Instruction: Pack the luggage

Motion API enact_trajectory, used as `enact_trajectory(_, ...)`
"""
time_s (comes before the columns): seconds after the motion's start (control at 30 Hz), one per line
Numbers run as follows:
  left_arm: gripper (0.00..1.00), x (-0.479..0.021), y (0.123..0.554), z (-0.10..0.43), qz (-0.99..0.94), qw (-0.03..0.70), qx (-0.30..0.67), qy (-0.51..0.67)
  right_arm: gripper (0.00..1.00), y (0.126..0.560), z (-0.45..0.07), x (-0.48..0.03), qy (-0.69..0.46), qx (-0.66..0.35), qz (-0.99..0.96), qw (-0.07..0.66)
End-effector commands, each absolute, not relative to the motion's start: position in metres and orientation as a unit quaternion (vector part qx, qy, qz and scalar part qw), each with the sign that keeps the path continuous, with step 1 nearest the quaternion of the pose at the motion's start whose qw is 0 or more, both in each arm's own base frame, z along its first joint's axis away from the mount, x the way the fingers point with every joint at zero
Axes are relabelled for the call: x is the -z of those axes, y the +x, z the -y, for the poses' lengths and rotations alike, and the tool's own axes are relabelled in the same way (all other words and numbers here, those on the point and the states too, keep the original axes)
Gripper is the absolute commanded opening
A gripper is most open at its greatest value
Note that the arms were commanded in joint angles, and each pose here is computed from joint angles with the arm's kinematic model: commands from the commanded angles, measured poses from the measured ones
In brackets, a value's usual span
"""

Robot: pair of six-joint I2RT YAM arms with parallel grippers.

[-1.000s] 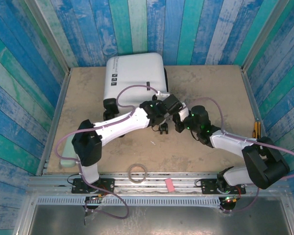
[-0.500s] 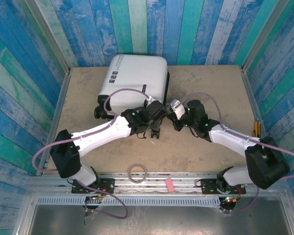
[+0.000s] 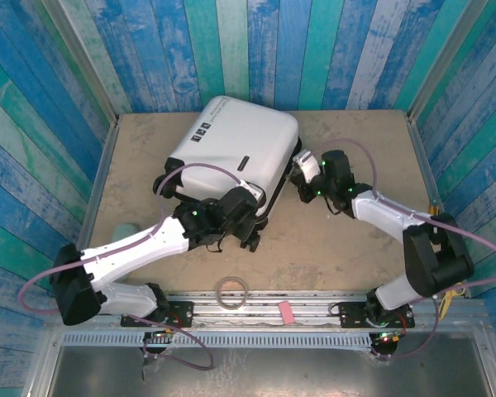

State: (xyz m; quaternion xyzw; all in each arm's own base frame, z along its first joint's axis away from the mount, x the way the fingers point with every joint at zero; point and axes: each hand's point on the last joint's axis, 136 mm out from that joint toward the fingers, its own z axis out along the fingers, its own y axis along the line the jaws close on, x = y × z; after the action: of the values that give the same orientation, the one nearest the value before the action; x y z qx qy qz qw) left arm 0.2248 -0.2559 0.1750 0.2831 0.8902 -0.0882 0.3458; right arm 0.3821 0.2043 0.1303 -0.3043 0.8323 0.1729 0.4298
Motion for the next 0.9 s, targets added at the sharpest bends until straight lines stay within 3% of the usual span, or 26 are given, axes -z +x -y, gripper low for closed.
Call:
enact_trajectory(0.0,0.0,-0.217,0.199,0.269,-0.836,0.39,0.159,0.352,0.0,0.442,-0.152,-0.159,-0.195,-0.098,-0.842,0.493)
enact_trajectory(0.27,0.0,-0.218,0.174,0.271,-0.791,0.408,0.158,0.428,0.0,0.515,-0.081,-0.15,-0.08,-0.068,-0.863,0.495)
enact_trajectory(0.53,0.0,-0.211,0.145,0.268,-0.728,0.412,0.182,0.517,0.02,0.557,-0.082,-0.126,-0.157,-0.092,-0.869,0.46)
enact_trajectory(0.6,0.0,-0.212,0.145,0.265,-0.716,0.425,0.176,0.524,0.14,0.56,-0.083,-0.122,-0.153,-0.097,-0.872,0.456)
enact_trajectory(0.63,0.0,-0.213,0.147,0.263,-0.714,0.433,0.169,0.524,0.27,0.561,-0.085,-0.124,-0.15,-0.104,-0.872,0.455)
enact_trajectory(0.67,0.09,-0.215,0.15,0.26,-0.714,0.441,0.16,0.519,0.34,0.563,-0.085,-0.125,-0.144,-0.107,-0.872,0.455)
enact_trajectory(0.7,0.35,-0.219,0.157,0.256,-0.719,0.455,0.145,0.505,0.36,0.564,-0.086,-0.127,-0.141,-0.114,-0.872,0.455)
enact_trajectory(0.73,0.54,-0.223,0.164,0.252,-0.724,0.469,0.13,0.489,0.37,0.565,-0.088,-0.129,-0.144,-0.122,-0.871,0.454)
enact_trajectory(0.8,0.69,-0.232,0.176,0.243,-0.732,0.494,0.105,0.458,0.38,0.568,-0.093,-0.133,-0.149,-0.134,-0.869,0.452)
enact_trajectory(0.87,0.75,-0.245,0.185,0.234,-0.74,0.516,0.09,0.422,0.38,0.571,-0.101,-0.142,-0.16,-0.153,-0.864,0.453)
